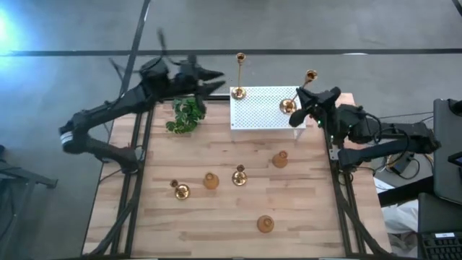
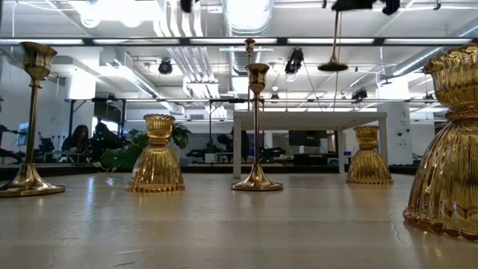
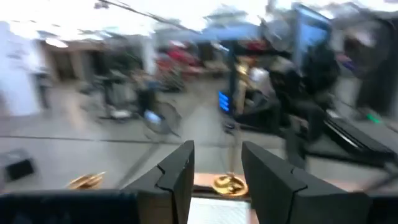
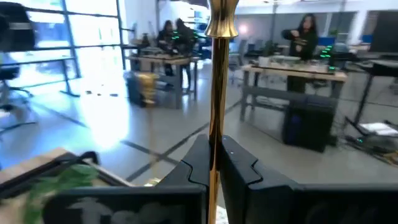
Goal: Pick & Place candle stick holders
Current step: Put the top gold candle holder on the shelf
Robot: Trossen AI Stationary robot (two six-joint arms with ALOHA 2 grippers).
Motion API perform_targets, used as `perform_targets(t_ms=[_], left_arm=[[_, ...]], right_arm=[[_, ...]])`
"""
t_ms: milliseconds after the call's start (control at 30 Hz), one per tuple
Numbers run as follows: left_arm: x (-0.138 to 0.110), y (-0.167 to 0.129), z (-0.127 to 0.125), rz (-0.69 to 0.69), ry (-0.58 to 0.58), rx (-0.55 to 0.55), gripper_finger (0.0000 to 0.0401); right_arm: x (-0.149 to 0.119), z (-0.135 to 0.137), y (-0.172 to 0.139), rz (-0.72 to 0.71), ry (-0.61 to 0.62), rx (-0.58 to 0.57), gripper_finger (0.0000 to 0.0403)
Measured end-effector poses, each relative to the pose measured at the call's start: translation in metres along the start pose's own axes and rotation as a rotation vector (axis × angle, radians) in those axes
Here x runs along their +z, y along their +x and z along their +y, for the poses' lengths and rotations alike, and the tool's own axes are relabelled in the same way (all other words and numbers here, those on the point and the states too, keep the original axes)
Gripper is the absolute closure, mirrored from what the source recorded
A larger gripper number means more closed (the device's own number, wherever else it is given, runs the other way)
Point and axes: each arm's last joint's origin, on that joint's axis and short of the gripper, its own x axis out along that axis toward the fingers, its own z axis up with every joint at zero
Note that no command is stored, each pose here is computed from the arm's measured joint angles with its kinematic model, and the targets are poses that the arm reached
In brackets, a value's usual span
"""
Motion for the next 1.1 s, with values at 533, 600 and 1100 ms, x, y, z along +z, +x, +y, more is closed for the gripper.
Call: perform_targets(t_ms=[533,600,1100], left_arm=[[-0.049,-0.05,-0.005,-0.117,0.037,0.271,0.0263],[-0.051,-0.049,-0.004,-0.109,0.036,0.27,0.0263],[-0.052,-0.048,-0.004,-0.1,0.033,0.282,0.0263]], right_arm=[[-0.025,-0.07,0.065,0.1,0.012,0.011,0.0394],[-0.027,-0.074,0.074,0.119,0.01,0.019,0.0394],[-0.038,-0.102,0.116,0.167,-0.026,0.015,0.0394]])
